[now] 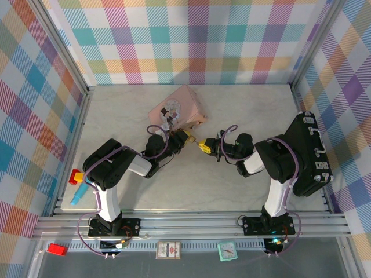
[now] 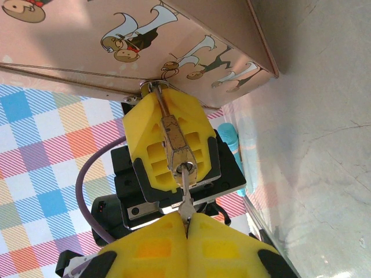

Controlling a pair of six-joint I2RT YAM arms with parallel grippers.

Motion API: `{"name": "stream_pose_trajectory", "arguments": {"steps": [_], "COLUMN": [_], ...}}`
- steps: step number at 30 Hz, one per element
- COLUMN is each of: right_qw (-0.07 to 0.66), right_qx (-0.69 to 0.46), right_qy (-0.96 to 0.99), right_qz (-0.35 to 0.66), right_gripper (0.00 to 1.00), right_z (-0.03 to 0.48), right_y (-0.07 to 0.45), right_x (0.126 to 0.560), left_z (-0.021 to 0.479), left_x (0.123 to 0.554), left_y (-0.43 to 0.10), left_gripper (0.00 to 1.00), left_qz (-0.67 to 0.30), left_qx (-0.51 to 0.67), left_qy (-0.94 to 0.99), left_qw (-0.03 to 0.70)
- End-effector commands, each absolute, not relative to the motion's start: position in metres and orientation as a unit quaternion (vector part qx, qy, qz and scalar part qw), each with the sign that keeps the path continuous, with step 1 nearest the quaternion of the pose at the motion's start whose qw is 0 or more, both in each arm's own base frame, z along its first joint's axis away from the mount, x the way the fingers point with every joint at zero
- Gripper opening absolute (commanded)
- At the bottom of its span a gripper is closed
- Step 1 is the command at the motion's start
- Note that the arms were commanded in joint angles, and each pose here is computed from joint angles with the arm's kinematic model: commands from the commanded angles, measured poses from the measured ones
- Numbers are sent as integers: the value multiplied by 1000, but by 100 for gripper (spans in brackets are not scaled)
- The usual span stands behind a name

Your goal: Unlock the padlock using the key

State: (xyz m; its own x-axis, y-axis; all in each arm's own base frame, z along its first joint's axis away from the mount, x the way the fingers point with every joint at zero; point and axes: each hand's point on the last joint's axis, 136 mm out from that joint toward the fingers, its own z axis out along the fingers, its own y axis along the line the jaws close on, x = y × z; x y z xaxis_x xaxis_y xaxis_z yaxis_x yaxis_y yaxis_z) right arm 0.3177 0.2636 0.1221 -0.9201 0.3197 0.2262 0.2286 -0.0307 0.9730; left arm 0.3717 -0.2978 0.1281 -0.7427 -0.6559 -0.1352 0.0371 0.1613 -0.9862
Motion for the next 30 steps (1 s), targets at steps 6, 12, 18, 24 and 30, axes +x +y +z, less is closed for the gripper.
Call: {"name": "stream_pose_trajectory", "arguments": {"steps": [6,12,18,24,30], "right_qw": [88,94,93,91,87], "right_qx": [199,189,186,185,185], "right_qy": [689,688,689,689,691], "right_qz": [692,694,695,695,693], "right_gripper": [6,8,11,12,14], "right_z": [129,133,133,133,129], "right_y": [262,265,267,269,270], "right_x": [336,337,338,338,337], "left_z": [174,175,174,176,175], "left_x": [346,345,345,344,345], "left_y": [-329,-331,-332,-332,-332], "left_gripper": [0,0,0,0,0], "left_qz": [-677,-679,-679,-679,-679], "left_qx": [-150,-148,-149,-149,-149], "left_qy": [672,671,672,671,672], "left_qw": [258,257,256,257,257]}}
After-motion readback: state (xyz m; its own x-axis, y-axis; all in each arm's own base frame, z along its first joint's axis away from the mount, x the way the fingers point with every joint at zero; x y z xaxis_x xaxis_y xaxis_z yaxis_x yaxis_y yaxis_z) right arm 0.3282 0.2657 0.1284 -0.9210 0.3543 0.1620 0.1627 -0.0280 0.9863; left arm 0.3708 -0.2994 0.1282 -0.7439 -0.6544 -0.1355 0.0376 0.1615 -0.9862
